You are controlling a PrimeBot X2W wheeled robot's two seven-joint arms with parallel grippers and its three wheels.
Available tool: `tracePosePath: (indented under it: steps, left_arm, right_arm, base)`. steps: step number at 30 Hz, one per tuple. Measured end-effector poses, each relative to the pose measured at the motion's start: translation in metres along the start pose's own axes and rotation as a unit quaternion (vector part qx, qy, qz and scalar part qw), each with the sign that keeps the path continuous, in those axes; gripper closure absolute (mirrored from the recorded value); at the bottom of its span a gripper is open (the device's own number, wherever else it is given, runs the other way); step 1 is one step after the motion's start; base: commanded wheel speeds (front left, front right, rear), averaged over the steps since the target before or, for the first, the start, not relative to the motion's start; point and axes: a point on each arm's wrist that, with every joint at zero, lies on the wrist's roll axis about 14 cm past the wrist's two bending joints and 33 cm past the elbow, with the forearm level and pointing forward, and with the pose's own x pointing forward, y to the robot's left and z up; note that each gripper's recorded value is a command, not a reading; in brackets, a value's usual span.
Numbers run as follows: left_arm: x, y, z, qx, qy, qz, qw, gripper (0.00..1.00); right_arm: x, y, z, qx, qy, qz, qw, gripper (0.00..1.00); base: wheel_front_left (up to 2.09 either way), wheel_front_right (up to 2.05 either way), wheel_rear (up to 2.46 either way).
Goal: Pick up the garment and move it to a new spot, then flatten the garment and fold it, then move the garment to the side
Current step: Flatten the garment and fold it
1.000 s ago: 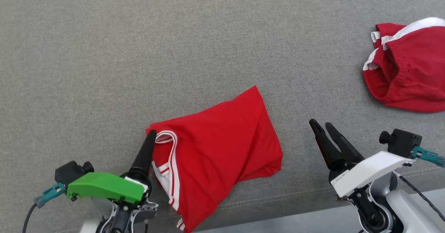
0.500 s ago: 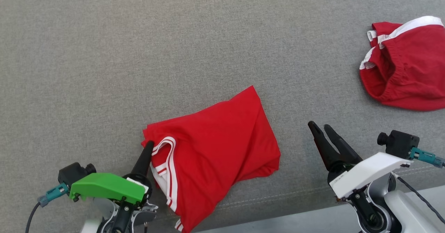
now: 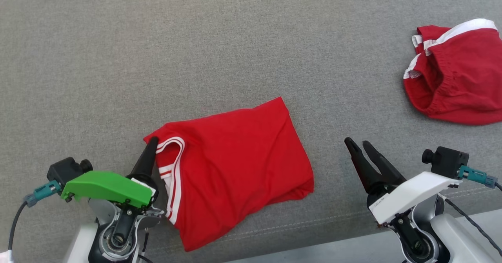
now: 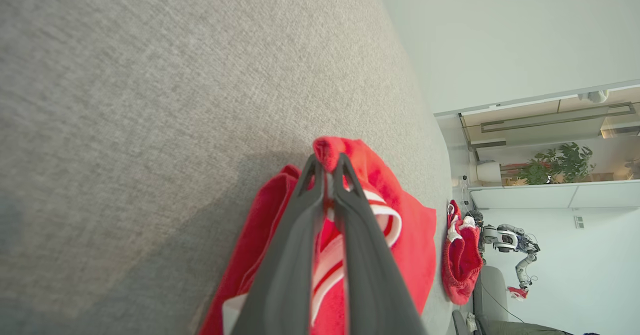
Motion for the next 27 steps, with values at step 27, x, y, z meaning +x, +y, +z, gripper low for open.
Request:
tracePosePath:
  steps: [27]
  left_arm:
    - [0.013,0.032,0.005,0.031,0.013,0.054,0.998,0.89]
  right_arm:
    - [0.036,0.039,-0.056,0.055,0.141,0.094,0.984,0.0]
  base:
    - [0.0,0.0,0.0]
